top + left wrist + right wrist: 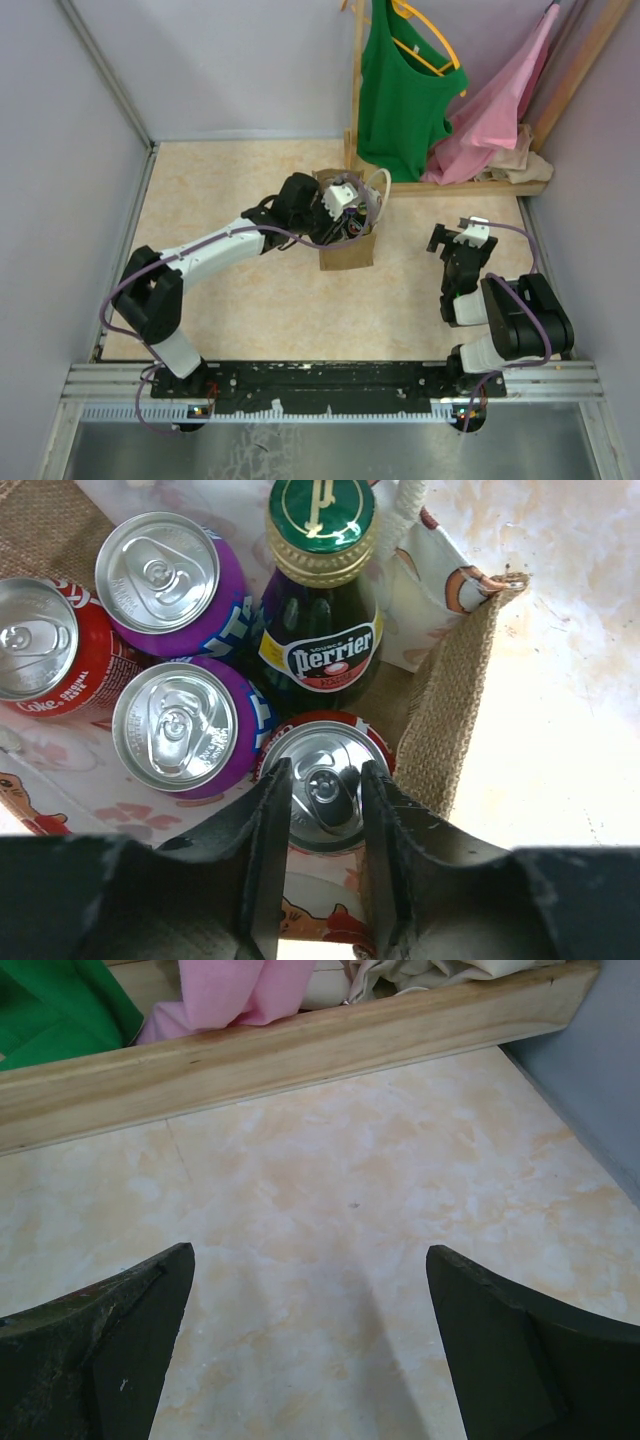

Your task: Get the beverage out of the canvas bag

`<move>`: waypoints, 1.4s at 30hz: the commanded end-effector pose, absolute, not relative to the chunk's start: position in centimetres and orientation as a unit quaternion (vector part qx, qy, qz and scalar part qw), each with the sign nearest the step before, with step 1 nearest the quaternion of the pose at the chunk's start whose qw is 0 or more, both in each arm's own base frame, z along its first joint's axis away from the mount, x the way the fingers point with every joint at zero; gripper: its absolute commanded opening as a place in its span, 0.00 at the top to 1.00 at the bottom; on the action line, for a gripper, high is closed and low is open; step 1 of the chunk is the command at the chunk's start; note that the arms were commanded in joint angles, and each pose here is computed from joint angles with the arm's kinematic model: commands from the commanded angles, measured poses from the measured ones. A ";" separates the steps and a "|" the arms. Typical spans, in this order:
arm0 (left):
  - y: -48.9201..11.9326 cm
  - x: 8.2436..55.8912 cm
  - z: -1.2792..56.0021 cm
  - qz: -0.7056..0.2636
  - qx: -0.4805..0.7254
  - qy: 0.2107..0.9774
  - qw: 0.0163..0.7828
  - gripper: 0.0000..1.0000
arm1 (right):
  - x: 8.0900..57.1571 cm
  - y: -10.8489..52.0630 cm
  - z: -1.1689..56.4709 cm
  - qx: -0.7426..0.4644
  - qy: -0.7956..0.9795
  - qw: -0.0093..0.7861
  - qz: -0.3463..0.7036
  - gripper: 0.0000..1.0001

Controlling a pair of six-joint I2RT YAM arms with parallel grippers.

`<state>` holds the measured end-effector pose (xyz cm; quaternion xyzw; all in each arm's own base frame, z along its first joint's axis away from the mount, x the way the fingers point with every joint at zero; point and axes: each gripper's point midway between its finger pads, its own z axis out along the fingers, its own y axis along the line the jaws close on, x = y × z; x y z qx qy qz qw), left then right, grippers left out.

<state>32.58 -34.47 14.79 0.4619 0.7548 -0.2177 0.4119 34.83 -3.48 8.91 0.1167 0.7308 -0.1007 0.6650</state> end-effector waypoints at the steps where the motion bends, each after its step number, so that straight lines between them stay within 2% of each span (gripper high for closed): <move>1: -34.7 29.8 14.1 -0.237 0.496 0.746 0.377 0.56 | 35.5 -3.7 10.9 0.127 0.706 0.690 -0.097 0.01; 3: -34.7 29.3 13.6 -0.237 0.504 0.746 0.366 0.48 | 35.5 -3.7 10.9 0.127 0.706 0.690 -0.096 0.01; 8: -35.3 28.5 13.2 -0.251 0.515 0.740 0.353 0.21 | 35.5 -3.7 10.9 0.128 0.706 0.690 -0.097 0.01; 11: -35.4 28.8 12.4 -0.245 0.508 0.753 0.341 0.14 | 35.5 -3.7 10.9 0.127 0.706 0.690 -0.097 0.01; 15: -35.3 29.3 11.3 -0.228 0.496 0.777 0.313 0.13 | 35.5 -3.7 10.9 0.127 0.706 0.690 -0.096 0.01; 20: -35.5 29.6 11.3 -0.219 0.490 0.791 0.294 0.24 | 35.6 -3.7 10.9 0.127 0.706 0.690 -0.097 0.01; 30: -35.9 29.1 12.9 -0.224 0.492 0.799 0.263 0.20 | 35.6 -3.7 10.9 0.126 0.707 0.689 -0.097 0.01; 42: -34.5 29.6 13.5 -0.150 0.465 0.832 0.263 0.21 | 35.6 -3.7 10.8 0.126 0.707 0.689 -0.097 0.01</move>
